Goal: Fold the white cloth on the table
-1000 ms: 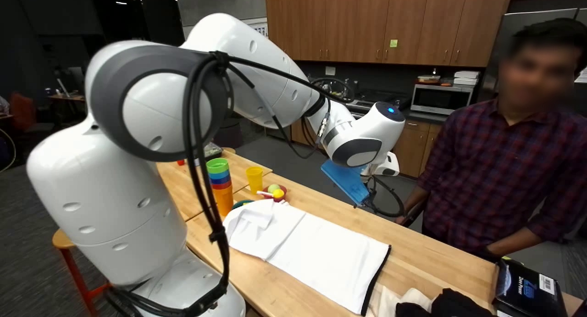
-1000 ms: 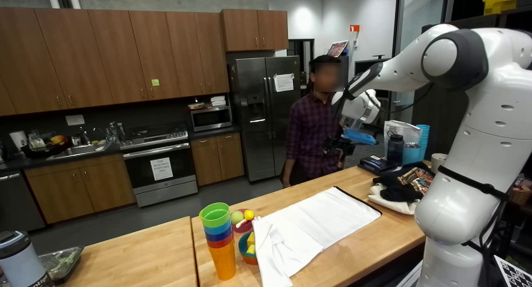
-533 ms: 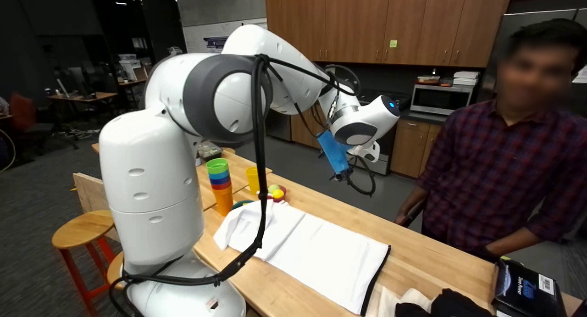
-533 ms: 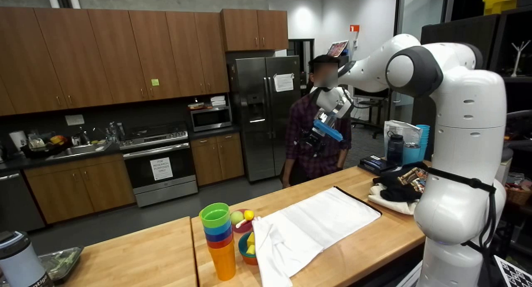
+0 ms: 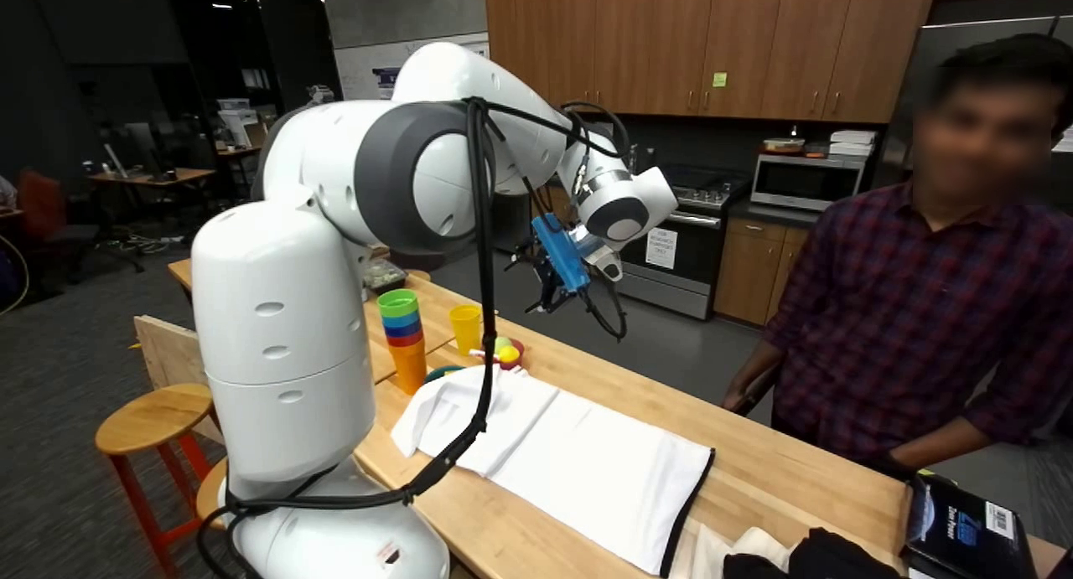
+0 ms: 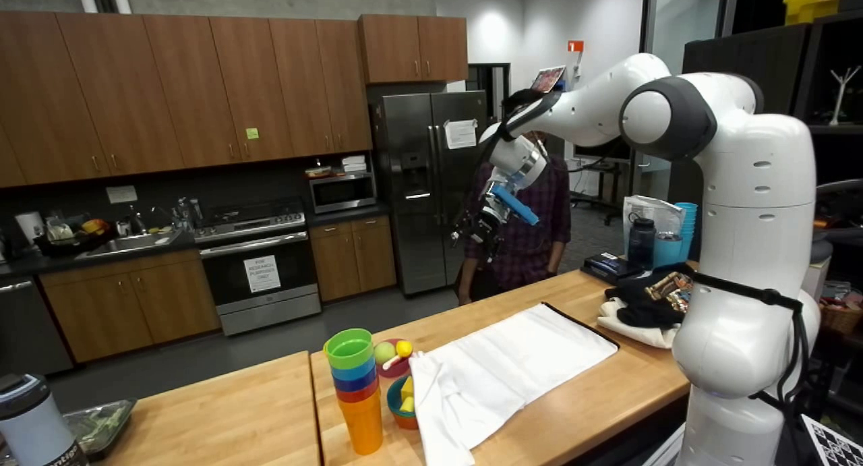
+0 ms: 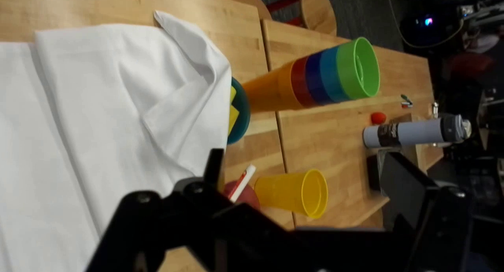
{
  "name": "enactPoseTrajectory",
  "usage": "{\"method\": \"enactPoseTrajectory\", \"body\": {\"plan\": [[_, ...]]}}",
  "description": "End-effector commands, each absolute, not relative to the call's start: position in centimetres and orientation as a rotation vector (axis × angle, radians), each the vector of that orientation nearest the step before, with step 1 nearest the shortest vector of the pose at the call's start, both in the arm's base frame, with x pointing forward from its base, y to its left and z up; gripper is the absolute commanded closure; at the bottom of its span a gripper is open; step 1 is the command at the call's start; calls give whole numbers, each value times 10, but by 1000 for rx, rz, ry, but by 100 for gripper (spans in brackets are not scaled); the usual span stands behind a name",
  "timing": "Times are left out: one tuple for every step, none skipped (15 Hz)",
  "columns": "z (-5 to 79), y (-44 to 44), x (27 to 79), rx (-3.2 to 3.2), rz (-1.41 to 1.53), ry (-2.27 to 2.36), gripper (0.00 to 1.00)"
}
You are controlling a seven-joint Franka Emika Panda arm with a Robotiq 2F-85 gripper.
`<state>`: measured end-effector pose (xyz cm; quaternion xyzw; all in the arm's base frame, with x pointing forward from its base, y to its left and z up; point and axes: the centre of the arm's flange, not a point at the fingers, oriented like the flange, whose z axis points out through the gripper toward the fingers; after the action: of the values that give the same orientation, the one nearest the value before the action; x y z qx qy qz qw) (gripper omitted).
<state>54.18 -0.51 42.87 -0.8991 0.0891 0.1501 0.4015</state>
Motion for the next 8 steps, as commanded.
{"method": "enactPoseTrajectory", "body": {"plan": [[398, 5, 491, -2375, 482, 117, 0], [409, 4, 525, -2321, 461, 171, 0], [398, 5, 516, -2343, 494, 144, 0], [391, 6, 509, -2348, 513, 132, 0], [389, 7, 506, -2348, 520, 126, 0], [389, 6, 505, -2349, 520, 124, 0], [390, 6, 504, -2350, 517, 124, 0], [391, 5, 504, -2351, 515, 124, 0]]}}
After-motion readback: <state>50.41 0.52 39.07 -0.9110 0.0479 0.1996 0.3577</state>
